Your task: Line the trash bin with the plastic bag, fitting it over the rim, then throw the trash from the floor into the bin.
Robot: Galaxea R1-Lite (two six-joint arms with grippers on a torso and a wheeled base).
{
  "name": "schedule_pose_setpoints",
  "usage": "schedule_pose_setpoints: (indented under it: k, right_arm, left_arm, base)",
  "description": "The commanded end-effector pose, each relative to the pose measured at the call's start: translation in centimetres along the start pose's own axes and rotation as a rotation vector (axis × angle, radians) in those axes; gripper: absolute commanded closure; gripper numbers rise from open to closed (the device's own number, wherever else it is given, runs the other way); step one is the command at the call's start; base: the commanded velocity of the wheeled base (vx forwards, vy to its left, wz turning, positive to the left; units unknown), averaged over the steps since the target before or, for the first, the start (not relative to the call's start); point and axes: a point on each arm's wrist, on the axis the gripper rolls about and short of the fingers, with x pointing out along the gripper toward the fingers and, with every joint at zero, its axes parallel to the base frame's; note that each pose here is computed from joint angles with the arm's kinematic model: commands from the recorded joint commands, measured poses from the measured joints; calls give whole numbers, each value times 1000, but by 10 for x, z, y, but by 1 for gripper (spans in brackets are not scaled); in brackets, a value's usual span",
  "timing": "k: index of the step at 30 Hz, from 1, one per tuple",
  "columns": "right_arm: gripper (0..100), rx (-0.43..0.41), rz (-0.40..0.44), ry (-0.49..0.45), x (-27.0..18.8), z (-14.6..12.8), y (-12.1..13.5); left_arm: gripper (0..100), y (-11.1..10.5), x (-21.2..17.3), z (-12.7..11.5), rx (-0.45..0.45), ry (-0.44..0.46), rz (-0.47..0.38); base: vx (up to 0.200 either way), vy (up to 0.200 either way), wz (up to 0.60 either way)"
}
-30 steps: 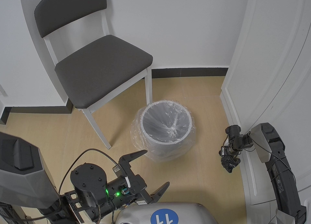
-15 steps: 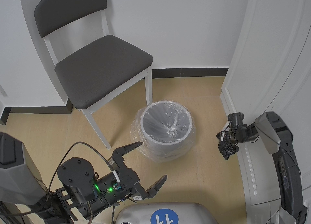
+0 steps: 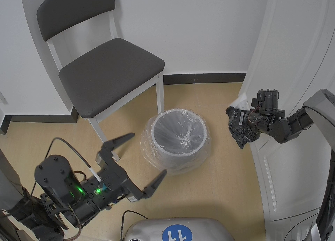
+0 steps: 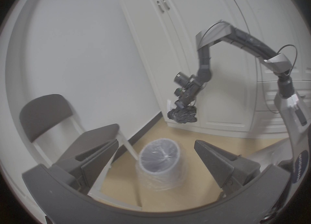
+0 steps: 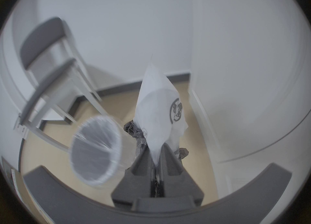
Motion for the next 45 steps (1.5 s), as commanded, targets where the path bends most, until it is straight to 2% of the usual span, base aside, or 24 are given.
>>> schedule_pose_setpoints:
  k: [1, 4, 5, 6, 9, 13, 15, 16, 17, 19, 24, 28, 34, 36, 45]
  right_arm:
    - [100, 6, 193, -173, -72, 22, 56]
    - [100, 40, 277, -224, -75, 17, 84]
    - [100, 40, 277, -224, -75, 17, 84]
    - [100, 45, 317, -227, -72, 10, 97]
    - [100, 56, 364, -217, -63, -3, 117]
    - [100, 91, 404, -213, -32, -30, 143]
    - [100, 127, 417, -236, -15, -38, 150]
    - [100, 188, 424, -283, 6, -48, 159]
    - [100, 202, 423, -298, 11, -50, 161]
    - [100, 217, 414, -313, 42, -74, 168]
    - [100, 212, 413, -322, 83, -106, 175]
    - [100, 196, 387, -349, 110, -121, 172]
    - [100, 94, 312, -397, 140, -143, 158]
    - [100, 58, 284, -370, 146, -162, 151]
    - [100, 37, 275, -355, 147, -164, 151]
  left_arm:
    - [0, 46, -12, 8, 26, -35, 195]
    - [0, 69, -13, 10, 31, -46, 300]
    - [0, 69, -13, 10, 31, -46, 300]
    - [0, 80, -17, 11, 37, -49, 348]
    - [0, 92, -25, 12, 44, -48, 409]
    - [0, 108, -36, 14, 56, -52, 490]
    - [0, 115, -38, 13, 60, -48, 521]
    - [0, 119, -39, 12, 64, -42, 541]
    - [0, 120, -40, 12, 64, -39, 545]
    - [0, 122, -40, 10, 66, -32, 553]
    - [0, 121, -41, 9, 66, -24, 553]
    - [0, 121, -40, 7, 65, -18, 551]
    - [0, 120, -40, 6, 66, -12, 548]
    - [0, 121, -41, 7, 65, -16, 548]
    - [0, 120, -40, 6, 66, -13, 544]
  base:
    - [0, 0, 0]
    - [0, 0, 0]
    - [0, 0, 0]
    - [0, 0, 0]
    - [0, 0, 0]
    - [0, 0, 0]
    - [0, 0, 0]
    - [0, 0, 0]
    - [0, 0, 0]
    - [0, 0, 0]
    - [0, 0, 0]
    - [0, 0, 0]
    - [0, 0, 0]
    - [0, 0, 0]
    - [0, 0, 0]
